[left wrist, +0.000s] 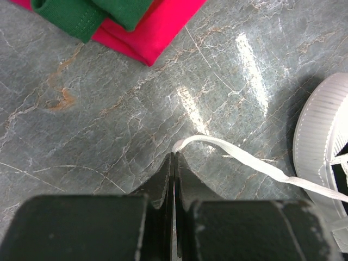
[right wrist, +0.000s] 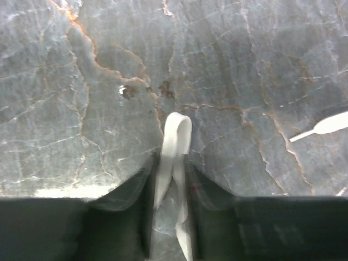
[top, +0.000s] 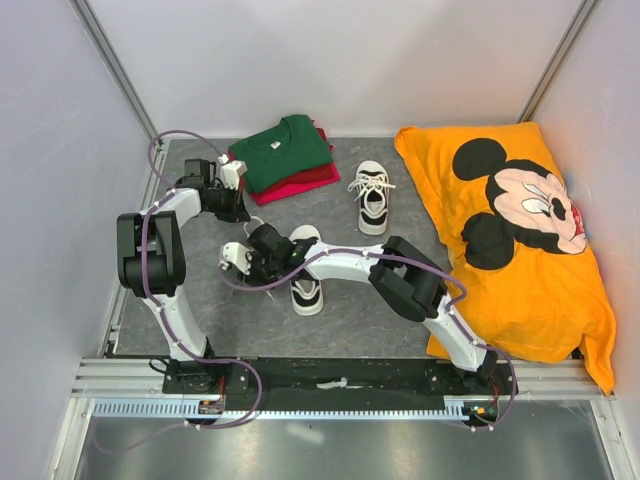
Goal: Tie the shoes
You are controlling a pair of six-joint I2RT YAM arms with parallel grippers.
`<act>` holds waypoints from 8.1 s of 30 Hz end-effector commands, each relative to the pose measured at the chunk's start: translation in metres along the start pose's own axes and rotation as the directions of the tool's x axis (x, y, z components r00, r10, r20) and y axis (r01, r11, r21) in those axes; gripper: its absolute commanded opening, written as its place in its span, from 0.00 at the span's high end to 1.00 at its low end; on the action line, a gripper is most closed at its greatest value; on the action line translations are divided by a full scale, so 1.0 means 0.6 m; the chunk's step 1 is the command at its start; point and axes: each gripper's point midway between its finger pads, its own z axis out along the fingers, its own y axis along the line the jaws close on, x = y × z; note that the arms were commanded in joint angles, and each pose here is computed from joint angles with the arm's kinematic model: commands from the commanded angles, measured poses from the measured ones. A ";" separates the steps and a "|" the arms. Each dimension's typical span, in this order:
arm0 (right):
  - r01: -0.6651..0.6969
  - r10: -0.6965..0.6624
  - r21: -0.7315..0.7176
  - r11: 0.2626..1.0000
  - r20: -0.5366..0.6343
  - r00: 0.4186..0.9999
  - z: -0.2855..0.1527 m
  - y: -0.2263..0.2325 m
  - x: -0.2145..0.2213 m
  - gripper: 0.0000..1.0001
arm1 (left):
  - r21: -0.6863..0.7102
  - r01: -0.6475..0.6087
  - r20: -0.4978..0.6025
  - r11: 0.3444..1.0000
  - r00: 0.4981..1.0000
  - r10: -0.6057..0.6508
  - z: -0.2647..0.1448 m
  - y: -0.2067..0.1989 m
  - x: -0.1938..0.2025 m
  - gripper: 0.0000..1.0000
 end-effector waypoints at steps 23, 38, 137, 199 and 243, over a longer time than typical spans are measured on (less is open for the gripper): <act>-0.286 0.283 -0.004 0.958 0.159 0.946 -0.252 -0.019 -0.075 1.00 | 0.190 -0.368 -0.085 0.910 0.918 0.389 -0.153 -0.087 0.154 0.98; -0.566 0.573 -0.091 0.820 0.148 0.806 -0.314 0.002 0.026 1.00 | 0.199 -0.740 0.245 0.643 0.673 0.698 -0.218 -0.196 0.132 0.59; -0.885 0.916 -0.244 0.396 0.169 0.363 -0.301 -0.047 0.069 1.00 | 0.436 -0.837 0.276 0.331 0.474 0.836 -0.027 -0.356 0.033 0.72; -0.894 0.920 -0.225 0.387 0.164 0.357 -0.295 -0.052 0.077 1.00 | 0.493 -0.820 0.250 0.289 0.452 0.856 -0.013 -0.343 0.052 0.66; -0.924 0.935 -0.187 0.334 0.187 0.300 -0.292 -0.075 0.062 1.00 | 0.471 -0.796 0.232 0.380 0.527 0.818 -0.041 -0.329 0.034 0.64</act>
